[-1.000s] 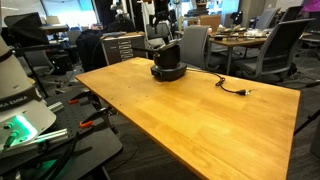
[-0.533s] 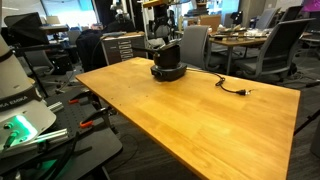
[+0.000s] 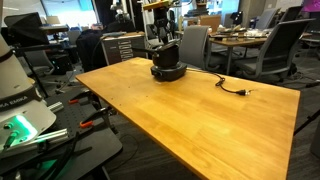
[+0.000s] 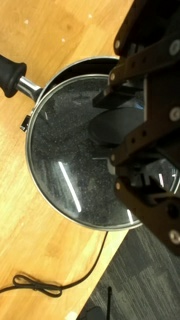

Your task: Put the pot on the stove, cover it with the lid then turn the stove on

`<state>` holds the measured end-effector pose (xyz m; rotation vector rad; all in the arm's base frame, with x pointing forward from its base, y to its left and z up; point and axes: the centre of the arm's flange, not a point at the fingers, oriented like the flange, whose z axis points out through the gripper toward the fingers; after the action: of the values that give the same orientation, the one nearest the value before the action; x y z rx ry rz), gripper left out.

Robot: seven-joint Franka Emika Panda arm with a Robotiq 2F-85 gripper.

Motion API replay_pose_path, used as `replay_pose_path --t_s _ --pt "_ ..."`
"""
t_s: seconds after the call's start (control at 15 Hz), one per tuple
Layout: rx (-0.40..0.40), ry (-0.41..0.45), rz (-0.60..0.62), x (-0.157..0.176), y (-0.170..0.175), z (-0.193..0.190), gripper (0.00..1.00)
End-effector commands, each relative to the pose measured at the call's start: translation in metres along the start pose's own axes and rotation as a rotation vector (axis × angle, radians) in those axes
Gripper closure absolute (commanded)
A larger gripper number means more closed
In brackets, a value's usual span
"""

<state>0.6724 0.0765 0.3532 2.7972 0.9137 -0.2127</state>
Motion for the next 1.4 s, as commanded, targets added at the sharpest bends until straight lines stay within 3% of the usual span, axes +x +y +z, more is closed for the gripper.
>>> replay_pose_path --t_s 0.0,0.6,0.93,1.33 --pt "0.014 0.001 -0.011 0.002 0.005 -0.007 0.85" --pt "0.012 0.027 0.016 -0.002 0.023 -0.023 0.85" --pt "0.159 0.054 -0.033 -0.002 0.032 -0.038 0.85" --pt "0.274 0.0 -0.065 0.001 0.038 -0.026 0.85"
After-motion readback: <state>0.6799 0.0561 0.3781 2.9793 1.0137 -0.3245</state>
